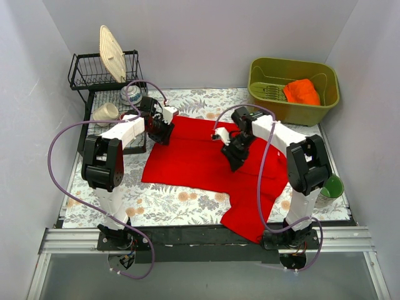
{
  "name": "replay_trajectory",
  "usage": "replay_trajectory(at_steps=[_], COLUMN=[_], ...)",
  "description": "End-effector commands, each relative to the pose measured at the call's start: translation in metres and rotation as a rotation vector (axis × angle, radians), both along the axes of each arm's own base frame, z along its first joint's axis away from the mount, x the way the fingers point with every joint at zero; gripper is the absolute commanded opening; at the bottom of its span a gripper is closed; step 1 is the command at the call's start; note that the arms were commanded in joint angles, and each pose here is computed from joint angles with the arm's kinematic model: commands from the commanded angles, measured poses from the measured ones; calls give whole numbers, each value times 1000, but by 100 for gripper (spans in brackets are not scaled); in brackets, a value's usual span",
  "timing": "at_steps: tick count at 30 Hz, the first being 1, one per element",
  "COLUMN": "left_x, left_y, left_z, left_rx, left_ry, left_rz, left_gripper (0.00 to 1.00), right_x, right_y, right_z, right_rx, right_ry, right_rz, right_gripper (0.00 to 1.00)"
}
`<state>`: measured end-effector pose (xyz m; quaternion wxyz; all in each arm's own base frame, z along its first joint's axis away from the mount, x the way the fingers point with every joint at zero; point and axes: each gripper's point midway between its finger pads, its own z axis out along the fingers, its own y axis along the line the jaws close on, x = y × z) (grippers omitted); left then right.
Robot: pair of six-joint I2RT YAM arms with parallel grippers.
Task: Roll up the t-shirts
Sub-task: Fold the T-shirt at the center of the board.
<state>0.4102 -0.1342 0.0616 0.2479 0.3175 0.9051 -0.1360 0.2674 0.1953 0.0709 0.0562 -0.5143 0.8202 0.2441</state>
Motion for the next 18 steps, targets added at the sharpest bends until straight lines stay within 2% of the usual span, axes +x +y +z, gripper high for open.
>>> replay_trajectory(at_steps=[1, 4, 7, 9, 12, 13, 18], left_x=[1, 5, 11, 23, 44, 49, 85], left_y=[-3, -5, -7, -7, -6, -6, -5], left_z=[23, 26, 27, 30, 33, 33, 28], left_rx=[-29, -34, -39, -36, -25, -24, -7], left_ry=[-56, -67, -74, -100, -143, -152, -175], left_rz=[-14, -19, -18, -3, 37, 51, 129], left_gripper=[38, 38, 38, 38, 38, 38, 33], right_x=[-4, 17, 49, 79, 110, 129, 165], right_y=[30, 20, -3, -29, -70, -84, -131], right_z=[22, 29, 37, 43, 34, 35, 35], right_rx=[64, 43, 61, 64, -10, -45, -165], right_ry=[-10, -57, -71, -118, -193, -281, -546], right_rz=[31, 6, -92, -179, -275, -300, -319], right_gripper=[49, 50, 49, 49, 45, 44, 32])
